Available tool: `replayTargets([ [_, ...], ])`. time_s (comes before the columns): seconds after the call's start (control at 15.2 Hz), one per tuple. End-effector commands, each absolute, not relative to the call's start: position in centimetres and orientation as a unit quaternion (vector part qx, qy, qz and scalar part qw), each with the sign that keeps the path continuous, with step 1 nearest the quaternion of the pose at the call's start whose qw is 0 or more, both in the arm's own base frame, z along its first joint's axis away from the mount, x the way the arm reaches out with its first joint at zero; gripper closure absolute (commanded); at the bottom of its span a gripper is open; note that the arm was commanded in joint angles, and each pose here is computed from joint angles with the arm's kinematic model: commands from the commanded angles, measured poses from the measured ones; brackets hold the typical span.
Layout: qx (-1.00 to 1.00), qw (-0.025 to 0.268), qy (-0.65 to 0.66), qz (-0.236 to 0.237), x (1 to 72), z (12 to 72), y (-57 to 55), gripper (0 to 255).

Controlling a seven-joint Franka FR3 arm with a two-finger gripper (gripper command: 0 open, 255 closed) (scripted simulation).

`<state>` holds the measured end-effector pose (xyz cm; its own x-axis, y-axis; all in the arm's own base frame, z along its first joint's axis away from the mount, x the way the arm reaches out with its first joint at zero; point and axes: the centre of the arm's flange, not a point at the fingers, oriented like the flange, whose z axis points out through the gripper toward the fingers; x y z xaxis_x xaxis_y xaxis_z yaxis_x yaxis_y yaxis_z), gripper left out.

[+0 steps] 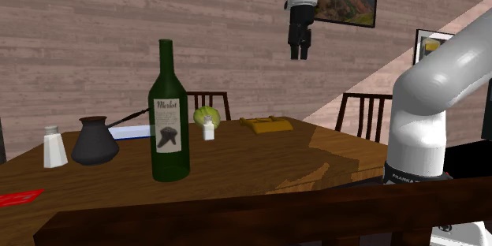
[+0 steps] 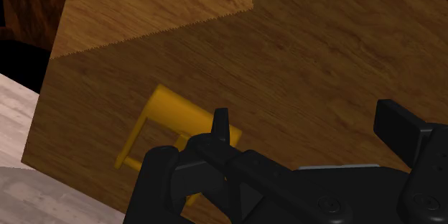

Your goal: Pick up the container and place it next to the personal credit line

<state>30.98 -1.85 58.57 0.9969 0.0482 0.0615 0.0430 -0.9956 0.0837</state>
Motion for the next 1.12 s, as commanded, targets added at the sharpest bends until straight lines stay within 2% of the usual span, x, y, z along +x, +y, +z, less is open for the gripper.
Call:
replayTargets([
  [0.0,0.998,0.041,0.023,0.032,31.0,58.6,-1.9,0],
  [1.06,0.998,0.047,0.009,0.033,48.4,48.7,4.8,0],
])
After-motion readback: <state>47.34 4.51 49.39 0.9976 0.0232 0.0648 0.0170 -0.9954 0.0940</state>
